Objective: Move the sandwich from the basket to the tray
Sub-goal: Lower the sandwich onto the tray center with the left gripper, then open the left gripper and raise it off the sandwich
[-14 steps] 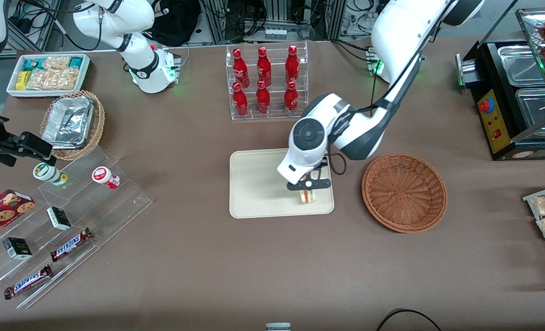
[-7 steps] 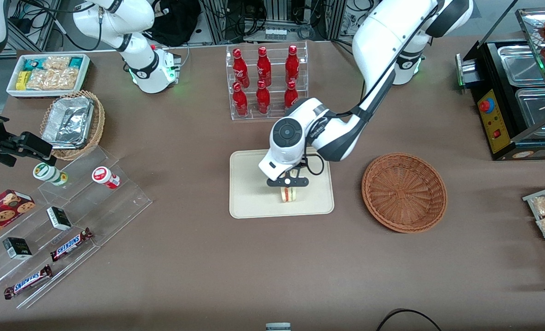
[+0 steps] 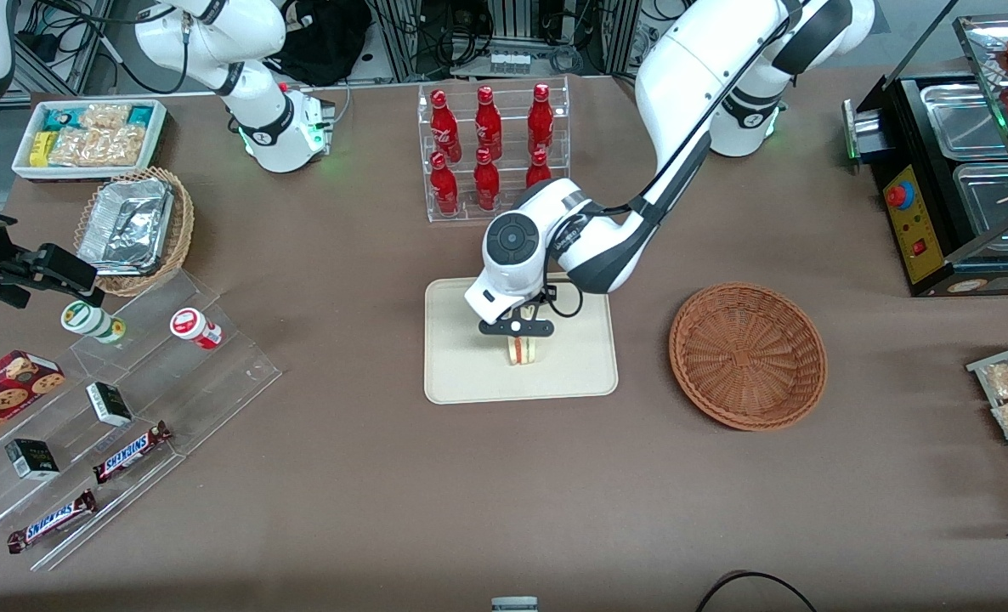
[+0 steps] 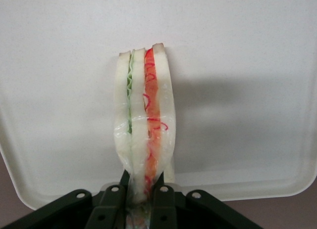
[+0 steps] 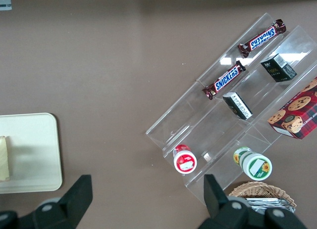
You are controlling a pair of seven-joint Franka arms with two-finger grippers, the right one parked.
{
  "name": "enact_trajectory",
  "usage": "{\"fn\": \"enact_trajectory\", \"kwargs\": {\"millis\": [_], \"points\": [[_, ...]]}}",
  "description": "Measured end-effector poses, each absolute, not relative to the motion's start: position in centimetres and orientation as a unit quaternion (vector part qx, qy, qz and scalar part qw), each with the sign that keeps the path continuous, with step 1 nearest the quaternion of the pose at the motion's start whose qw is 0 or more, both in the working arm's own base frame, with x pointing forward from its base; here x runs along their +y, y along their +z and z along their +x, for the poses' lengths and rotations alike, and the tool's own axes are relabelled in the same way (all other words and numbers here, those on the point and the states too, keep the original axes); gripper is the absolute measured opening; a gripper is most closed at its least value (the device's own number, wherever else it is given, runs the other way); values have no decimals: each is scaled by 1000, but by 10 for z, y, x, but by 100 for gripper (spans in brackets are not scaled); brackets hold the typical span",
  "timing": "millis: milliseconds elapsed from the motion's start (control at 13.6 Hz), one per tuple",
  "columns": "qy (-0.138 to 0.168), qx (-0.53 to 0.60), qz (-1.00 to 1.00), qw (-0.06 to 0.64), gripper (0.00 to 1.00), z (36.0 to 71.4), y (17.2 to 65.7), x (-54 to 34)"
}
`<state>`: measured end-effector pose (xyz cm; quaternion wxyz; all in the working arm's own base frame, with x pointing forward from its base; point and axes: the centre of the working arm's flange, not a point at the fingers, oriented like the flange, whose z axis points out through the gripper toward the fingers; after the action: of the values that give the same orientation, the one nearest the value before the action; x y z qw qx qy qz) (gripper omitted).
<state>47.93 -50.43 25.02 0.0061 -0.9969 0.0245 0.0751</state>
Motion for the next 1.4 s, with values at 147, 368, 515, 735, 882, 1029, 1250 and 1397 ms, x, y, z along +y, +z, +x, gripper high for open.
{"fn": "enact_trajectory", "kwargs": {"millis": [147,368,515,735,882,1029,1250,1397], "points": [[78,24,-997,8,32,479,245,-504],[77,17,-997,7,59,481,247,-504],[67,6,-998,1,79,488,262,-504],[48,-18,-999,1,100,500,314,-493],[28,-47,-998,-7,100,512,357,-477],[16,-72,-997,-5,100,525,402,-449],[5,-109,-994,8,100,536,471,-395],[-5,-141,-990,11,100,547,508,-352]]}}
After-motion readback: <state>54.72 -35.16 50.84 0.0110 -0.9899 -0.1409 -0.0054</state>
